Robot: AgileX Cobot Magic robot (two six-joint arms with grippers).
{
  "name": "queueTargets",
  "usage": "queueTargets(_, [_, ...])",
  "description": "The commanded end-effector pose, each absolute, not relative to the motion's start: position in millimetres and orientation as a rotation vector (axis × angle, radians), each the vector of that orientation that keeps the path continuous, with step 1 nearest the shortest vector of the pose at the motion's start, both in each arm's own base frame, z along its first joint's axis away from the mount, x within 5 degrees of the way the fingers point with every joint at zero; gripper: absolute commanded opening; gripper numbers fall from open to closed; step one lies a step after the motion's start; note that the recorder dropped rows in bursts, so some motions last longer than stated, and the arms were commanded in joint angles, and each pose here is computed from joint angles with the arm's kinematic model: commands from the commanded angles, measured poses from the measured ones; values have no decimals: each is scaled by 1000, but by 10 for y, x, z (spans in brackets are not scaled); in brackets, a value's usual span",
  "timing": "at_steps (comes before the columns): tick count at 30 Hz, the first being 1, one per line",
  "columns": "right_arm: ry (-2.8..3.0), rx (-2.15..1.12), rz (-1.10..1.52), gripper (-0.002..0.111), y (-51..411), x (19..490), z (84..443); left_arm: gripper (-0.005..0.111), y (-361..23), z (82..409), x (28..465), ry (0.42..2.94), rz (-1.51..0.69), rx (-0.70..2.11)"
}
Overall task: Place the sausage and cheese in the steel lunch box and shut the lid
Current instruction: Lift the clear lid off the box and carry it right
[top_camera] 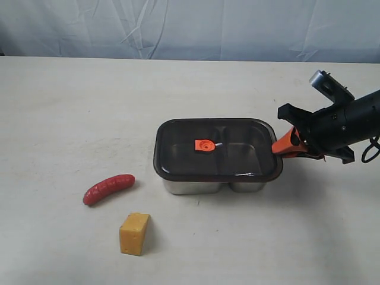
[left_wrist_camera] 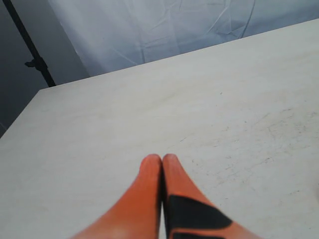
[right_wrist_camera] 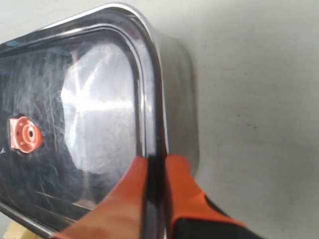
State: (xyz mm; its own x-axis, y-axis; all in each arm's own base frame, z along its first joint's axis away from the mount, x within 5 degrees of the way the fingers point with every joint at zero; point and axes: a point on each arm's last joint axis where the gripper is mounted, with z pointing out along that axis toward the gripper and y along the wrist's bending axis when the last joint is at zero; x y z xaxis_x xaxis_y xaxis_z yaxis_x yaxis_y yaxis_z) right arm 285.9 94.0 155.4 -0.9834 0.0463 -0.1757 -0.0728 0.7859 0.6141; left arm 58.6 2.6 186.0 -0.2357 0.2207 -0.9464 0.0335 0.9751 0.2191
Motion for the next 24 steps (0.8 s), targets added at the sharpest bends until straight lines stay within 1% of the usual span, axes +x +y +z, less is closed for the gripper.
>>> queueTargets(1, [2767,-73,983,0,950,2823,1676,0,25,1869,586,1788,174,181])
queueTargets(24, [2508,-218,955,-1,928,2610,2409,0,25,1869,586,1788,174,181])
